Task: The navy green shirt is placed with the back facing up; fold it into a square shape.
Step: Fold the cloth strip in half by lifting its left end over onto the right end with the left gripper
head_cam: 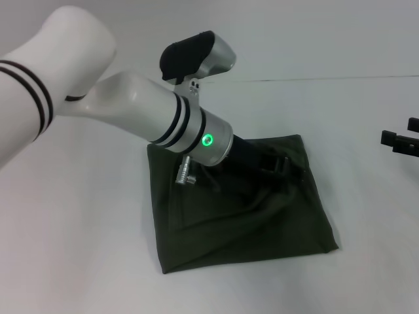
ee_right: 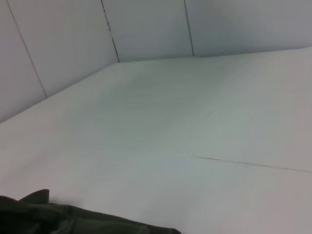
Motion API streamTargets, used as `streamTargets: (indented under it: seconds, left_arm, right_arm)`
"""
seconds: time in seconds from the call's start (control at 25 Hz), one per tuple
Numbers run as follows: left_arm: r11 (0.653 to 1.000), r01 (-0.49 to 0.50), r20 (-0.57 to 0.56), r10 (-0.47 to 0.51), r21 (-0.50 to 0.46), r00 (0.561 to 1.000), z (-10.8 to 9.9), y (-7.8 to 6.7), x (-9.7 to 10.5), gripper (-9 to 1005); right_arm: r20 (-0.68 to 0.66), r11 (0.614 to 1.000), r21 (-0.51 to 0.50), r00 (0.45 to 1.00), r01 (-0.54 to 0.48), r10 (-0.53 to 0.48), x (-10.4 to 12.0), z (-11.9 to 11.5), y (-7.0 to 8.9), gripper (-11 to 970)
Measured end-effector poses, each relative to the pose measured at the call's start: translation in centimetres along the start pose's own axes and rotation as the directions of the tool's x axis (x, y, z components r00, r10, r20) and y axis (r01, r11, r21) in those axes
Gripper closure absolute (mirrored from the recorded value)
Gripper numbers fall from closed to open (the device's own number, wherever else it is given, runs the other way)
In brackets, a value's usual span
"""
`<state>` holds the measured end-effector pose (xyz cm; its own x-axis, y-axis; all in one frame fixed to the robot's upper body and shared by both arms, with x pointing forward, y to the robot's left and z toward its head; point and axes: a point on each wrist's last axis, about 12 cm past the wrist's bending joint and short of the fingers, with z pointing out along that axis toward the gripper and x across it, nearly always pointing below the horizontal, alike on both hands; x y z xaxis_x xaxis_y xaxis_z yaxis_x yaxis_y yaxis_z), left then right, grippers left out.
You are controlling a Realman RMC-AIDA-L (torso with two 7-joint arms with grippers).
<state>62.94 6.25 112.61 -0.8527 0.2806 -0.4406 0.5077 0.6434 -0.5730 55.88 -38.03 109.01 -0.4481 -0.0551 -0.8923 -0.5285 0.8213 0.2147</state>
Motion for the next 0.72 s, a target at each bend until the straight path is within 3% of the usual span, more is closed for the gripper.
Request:
streamTargets:
  seconds: [0.44, 0.6, 0.72]
  left_arm:
    - [0.996, -0.036, -0.039, 0.040, 0.083, 0.998, 0.4, -1.9, 0.0, 191]
    - [0.976, -0.073, -0.055, 0.086, 0.205, 0.995, 0.3, -3.6, 0.2, 122]
    - [0.930, -0.131, -0.030, 0.150, 0.345, 0.988, -0.3, -4.8, 0.6, 105]
  right_arm:
    - [-0.009, 1.000, -0.004, 1.000, 0.001, -0.001, -0.2, 0.7, 0.2, 52]
    - [-0.007, 1.000, -0.006, 1.000, 0.003, -0.003, -0.4, 0.9, 0.2, 52]
    - [-0.006, 1.000, -0.006, 1.000, 0.006, -0.006, -0.5, 0.9, 0.2, 52]
